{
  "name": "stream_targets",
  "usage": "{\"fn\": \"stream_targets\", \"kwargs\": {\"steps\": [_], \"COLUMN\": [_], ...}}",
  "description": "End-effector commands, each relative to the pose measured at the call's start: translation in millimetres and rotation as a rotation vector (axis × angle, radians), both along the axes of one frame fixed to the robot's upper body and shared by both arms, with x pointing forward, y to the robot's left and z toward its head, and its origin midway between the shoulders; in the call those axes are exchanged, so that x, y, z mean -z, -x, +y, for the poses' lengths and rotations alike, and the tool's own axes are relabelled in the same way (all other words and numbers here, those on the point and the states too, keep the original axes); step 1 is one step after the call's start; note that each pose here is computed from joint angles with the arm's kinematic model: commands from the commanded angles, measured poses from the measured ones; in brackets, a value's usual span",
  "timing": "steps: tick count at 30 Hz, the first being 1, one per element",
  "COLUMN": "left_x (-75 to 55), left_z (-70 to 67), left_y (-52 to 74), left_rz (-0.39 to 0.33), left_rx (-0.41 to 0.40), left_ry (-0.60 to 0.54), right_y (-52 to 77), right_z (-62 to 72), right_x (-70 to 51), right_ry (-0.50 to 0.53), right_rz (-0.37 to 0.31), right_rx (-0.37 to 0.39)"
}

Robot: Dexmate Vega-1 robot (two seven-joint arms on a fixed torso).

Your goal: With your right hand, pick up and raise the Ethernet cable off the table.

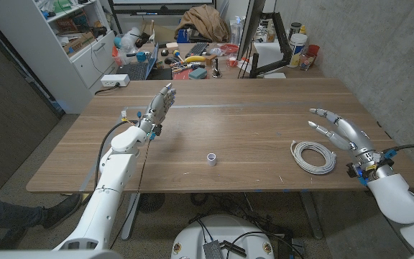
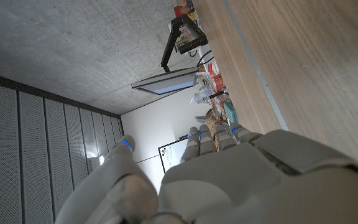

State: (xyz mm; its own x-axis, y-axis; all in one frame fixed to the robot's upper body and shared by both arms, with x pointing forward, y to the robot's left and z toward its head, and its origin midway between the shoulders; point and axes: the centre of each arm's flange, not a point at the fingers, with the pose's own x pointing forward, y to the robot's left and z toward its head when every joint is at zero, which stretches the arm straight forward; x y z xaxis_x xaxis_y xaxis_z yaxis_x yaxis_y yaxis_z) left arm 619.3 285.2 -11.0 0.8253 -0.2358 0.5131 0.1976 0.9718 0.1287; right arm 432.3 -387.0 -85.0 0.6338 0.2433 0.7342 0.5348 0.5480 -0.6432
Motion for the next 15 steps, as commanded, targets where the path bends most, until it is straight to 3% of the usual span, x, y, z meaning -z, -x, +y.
{"fn": "stream_targets", "kwargs": {"steps": [1, 15], "left_x": [-0.4, -7.6], "left_z": [0.0, 1.3], "left_y": [0.3, 1.9], "left_rz": [-0.01, -0.026], "left_rx": [0.008, 0.012], "left_ry": [0.023, 0.021], "right_y": [9.2, 14.7], "right_z": [2.9, 8.2], "right_x": [6.7, 13.0], "right_ry": [0.045, 0.079], "right_rz": [-0.018, -0.035], "right_rx": [0.046, 0.077]}}
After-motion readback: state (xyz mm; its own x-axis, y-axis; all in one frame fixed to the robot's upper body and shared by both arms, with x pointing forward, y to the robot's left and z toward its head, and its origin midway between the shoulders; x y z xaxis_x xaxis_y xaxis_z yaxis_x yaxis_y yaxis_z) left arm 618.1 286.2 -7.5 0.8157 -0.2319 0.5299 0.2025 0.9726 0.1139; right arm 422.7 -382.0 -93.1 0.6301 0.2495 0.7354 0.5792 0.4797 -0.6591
